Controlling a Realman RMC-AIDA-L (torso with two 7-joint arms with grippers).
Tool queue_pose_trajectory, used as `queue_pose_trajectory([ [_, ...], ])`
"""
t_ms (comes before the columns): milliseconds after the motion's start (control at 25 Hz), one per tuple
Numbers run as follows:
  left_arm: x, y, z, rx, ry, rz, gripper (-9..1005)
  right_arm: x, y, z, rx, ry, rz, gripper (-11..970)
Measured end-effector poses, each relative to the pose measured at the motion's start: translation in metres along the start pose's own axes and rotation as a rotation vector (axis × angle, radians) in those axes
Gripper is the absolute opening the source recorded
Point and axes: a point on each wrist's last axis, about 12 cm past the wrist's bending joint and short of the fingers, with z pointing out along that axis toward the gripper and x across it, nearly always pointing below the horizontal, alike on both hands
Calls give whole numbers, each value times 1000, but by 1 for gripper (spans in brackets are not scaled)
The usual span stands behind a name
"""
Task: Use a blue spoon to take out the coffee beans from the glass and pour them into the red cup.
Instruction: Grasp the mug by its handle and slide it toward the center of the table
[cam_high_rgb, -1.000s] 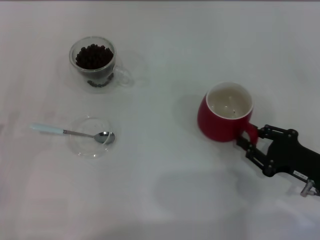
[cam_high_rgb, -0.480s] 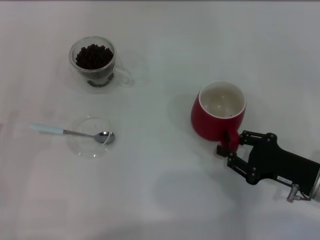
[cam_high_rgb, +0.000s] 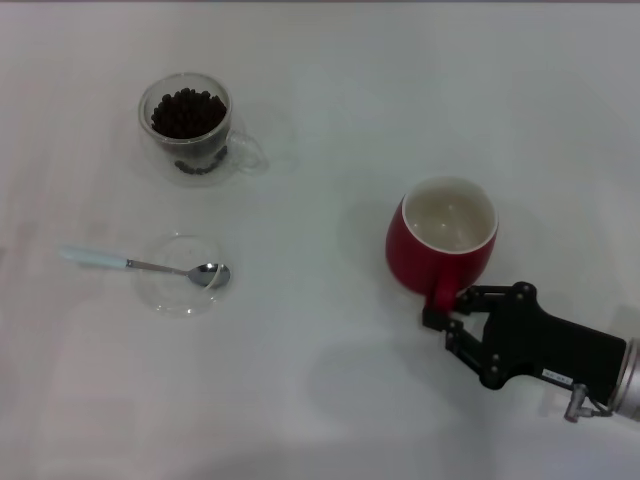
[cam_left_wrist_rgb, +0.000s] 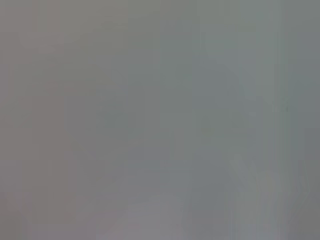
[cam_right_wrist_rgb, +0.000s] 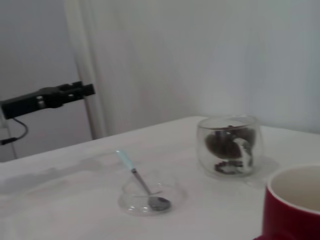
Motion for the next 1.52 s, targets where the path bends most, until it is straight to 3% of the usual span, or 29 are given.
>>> queue_pose_trajectory([
  [200, 0, 0, 0, 0, -1, 2, 873, -1, 6, 7, -56, 0, -10, 213],
  [440, -1, 1, -1, 1, -5, 5, 873, -4, 13, 15, -115, -10, -7, 194],
  [1240, -1, 1, 0, 2, -5, 6, 872, -8, 36, 55, -256, 44, -45, 243],
  [1520, -1, 1, 0, 2, -3, 7, 872, -8, 30, 54, -226, 59, -40, 267],
])
